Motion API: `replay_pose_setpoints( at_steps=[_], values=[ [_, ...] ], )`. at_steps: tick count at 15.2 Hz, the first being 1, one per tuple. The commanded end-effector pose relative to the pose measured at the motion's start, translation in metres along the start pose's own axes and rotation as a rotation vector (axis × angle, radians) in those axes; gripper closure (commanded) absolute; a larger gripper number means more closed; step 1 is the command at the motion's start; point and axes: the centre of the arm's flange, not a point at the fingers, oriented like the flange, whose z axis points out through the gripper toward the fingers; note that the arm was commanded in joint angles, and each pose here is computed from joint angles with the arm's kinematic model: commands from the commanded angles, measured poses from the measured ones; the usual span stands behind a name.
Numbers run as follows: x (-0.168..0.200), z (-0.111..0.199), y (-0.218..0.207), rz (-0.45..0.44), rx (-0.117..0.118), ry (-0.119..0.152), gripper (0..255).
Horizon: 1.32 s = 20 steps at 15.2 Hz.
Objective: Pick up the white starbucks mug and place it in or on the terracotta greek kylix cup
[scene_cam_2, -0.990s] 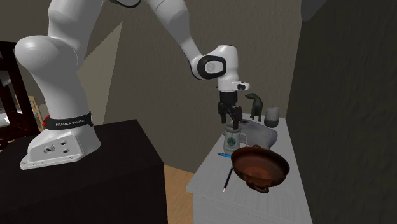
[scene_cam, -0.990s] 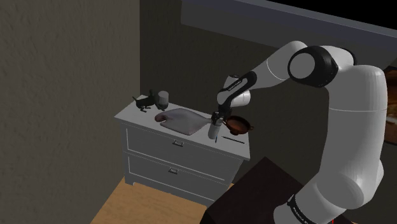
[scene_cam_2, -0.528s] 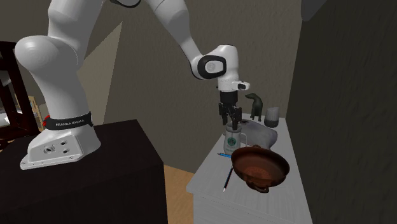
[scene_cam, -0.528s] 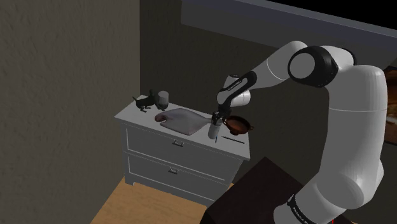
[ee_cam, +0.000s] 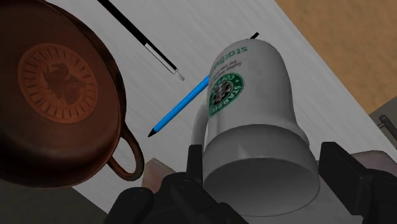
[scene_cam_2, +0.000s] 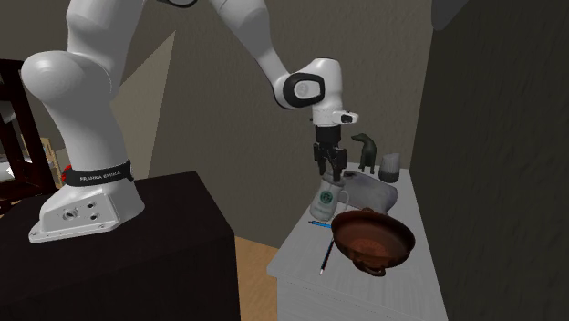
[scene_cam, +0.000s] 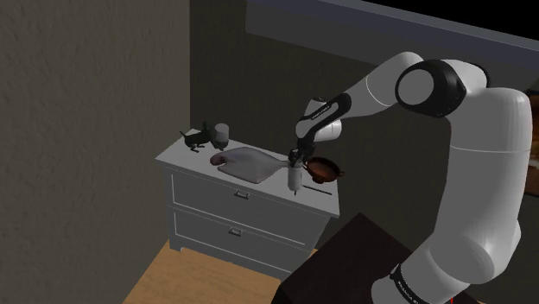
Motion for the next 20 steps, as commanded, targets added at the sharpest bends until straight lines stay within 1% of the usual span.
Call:
replay_pose_setpoints(
  at_steps=[1,20],
  values=[
    [0.0,-0.01,0.001,0.0,0.0,0.001,255],
    [0.006,-0.11,0.007,0.0,0.0,0.001,255]
  ],
)
